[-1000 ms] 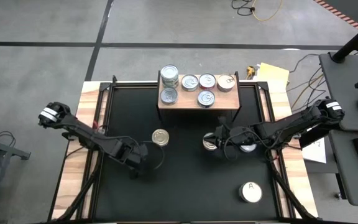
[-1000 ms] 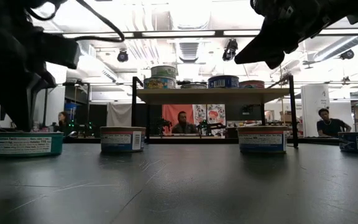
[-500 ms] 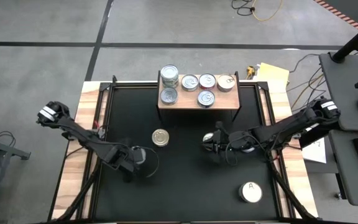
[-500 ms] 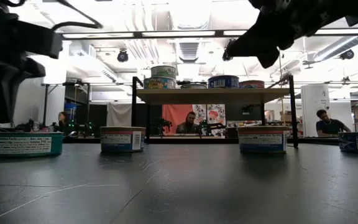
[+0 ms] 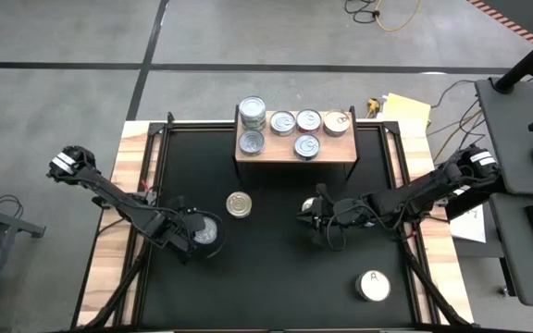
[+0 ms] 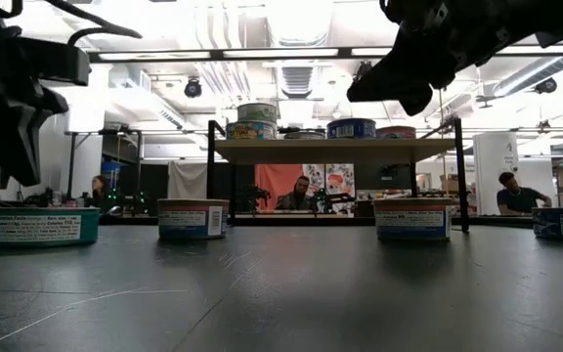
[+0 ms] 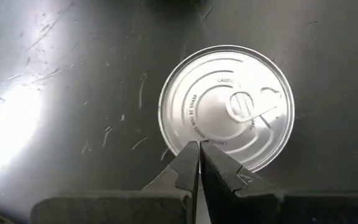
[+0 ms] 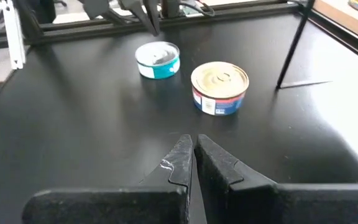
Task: Stack canned seafood by type on shelf
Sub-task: Put the green blue tuna can on the shelf
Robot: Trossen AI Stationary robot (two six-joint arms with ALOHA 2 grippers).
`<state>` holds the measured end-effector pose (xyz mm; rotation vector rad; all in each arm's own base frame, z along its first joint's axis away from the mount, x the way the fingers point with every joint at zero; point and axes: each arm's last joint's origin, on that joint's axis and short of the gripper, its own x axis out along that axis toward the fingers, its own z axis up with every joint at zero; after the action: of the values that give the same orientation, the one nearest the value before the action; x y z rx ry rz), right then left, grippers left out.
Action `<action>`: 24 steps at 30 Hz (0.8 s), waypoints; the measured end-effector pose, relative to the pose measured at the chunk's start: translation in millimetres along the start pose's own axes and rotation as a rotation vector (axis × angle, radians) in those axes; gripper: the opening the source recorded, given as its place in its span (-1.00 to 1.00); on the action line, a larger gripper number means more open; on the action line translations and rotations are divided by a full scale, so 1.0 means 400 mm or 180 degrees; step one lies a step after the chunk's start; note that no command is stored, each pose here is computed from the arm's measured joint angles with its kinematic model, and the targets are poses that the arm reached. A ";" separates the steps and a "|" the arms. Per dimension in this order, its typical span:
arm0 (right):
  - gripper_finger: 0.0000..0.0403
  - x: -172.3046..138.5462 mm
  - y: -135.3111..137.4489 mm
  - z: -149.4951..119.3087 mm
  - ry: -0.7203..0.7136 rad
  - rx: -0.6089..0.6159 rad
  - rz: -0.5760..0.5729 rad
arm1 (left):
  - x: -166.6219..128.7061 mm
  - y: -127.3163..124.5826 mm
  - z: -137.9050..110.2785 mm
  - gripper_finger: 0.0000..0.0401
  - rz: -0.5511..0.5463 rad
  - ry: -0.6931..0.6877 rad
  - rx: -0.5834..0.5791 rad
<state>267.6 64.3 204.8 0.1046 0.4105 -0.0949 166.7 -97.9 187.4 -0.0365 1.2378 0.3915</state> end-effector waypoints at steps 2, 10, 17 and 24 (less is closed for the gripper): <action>-0.94 -0.002 0.010 0.004 -0.0030 -0.0021 0.0044 | 0.010 -0.009 0.000 -1.00 -0.0043 -0.0033 -0.0028; -0.94 -0.022 0.064 0.002 0.0120 -0.0118 0.0251 | 0.044 -0.037 -0.016 -1.00 -0.0190 0.0041 0.0033; -0.94 -0.031 0.088 0.016 0.0156 -0.0105 0.0330 | 0.056 -0.075 0.002 -1.00 -0.0600 -0.0006 -0.0161; -0.94 -0.032 0.088 0.013 0.0199 -0.0156 0.0322 | 0.057 -0.121 0.027 -1.00 -0.1252 -0.0112 -0.0132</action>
<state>262.0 99.5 217.7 0.0802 0.4688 0.0182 197.8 -134.4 161.0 -0.3028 1.1557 0.0750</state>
